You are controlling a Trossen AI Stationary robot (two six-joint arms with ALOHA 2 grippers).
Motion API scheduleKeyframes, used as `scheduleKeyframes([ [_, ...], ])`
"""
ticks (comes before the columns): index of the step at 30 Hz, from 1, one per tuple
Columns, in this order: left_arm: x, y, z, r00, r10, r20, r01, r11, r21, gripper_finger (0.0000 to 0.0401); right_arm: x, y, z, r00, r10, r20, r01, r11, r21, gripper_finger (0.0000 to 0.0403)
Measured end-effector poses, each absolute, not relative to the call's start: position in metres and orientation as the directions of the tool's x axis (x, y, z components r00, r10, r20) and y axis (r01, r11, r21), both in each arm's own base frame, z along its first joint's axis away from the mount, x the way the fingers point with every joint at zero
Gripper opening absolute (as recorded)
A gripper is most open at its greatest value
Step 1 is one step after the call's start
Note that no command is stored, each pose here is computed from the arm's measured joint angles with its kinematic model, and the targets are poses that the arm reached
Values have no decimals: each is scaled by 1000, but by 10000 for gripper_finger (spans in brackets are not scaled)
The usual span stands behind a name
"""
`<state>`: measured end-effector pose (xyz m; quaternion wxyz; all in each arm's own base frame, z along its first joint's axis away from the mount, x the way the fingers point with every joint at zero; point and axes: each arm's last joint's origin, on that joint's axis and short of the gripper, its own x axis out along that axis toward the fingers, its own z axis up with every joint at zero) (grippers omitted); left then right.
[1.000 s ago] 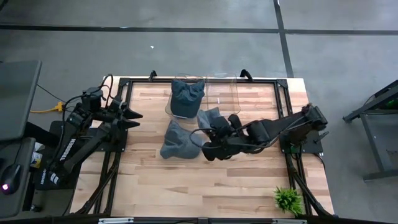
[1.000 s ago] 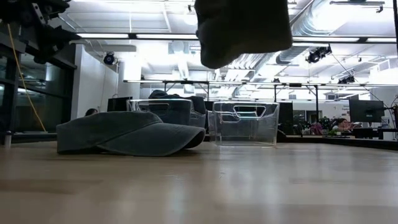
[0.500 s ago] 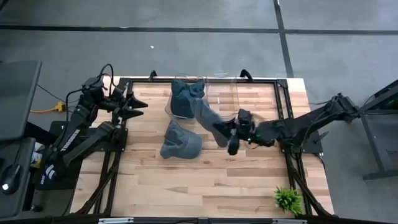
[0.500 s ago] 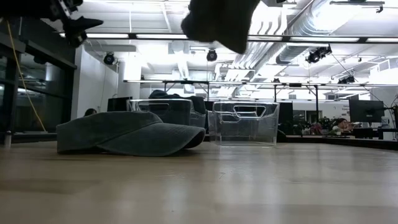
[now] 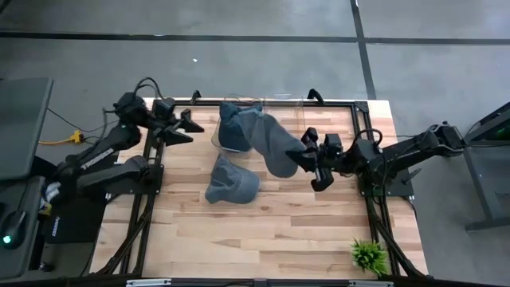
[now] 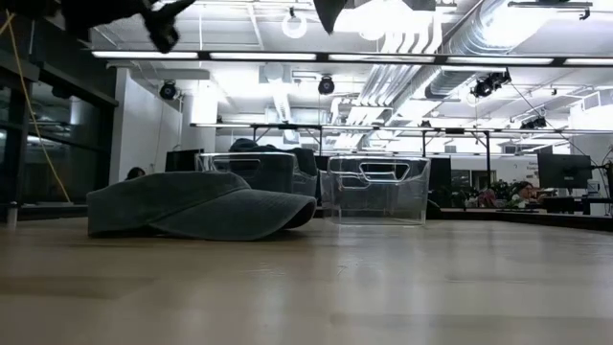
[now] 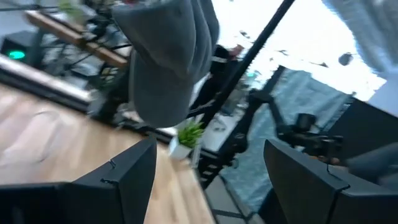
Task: Pick & Place hat
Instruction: Put the right gray cap into the right transparent bin
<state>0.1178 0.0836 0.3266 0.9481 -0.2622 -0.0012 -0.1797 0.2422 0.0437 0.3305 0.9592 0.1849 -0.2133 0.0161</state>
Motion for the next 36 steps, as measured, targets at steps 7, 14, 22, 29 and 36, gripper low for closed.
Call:
scheduleKeyframes([
  [7, 167, 75, 328, 882, -417, 218, 470, 759, -450, 272, 240, 26, 340, 842, 90, 531, -250, 939, 237, 23],
  [14, 210, 66, 319, 815, -445, 372, 576, 697, -427, 272, 240, 11, 341, 825, 184, 534, -333, 922, 197, 23],
  [22, 259, 57, 323, 751, -512, 417, 659, 622, -422, 272, 237, -1, 344, 793, 245, 558, -393, 905, 162, 23],
  [29, 293, 54, 342, 696, -585, 417, 717, 602, -352, 272, 235, -3, 347, 773, 280, 569, -424, 895, 136, 23],
  [36, 307, 63, 328, 803, -525, 280, 594, 674, -440, 272, 222, -2, 355, 765, 304, 568, -440, 891, 116, 23],
])
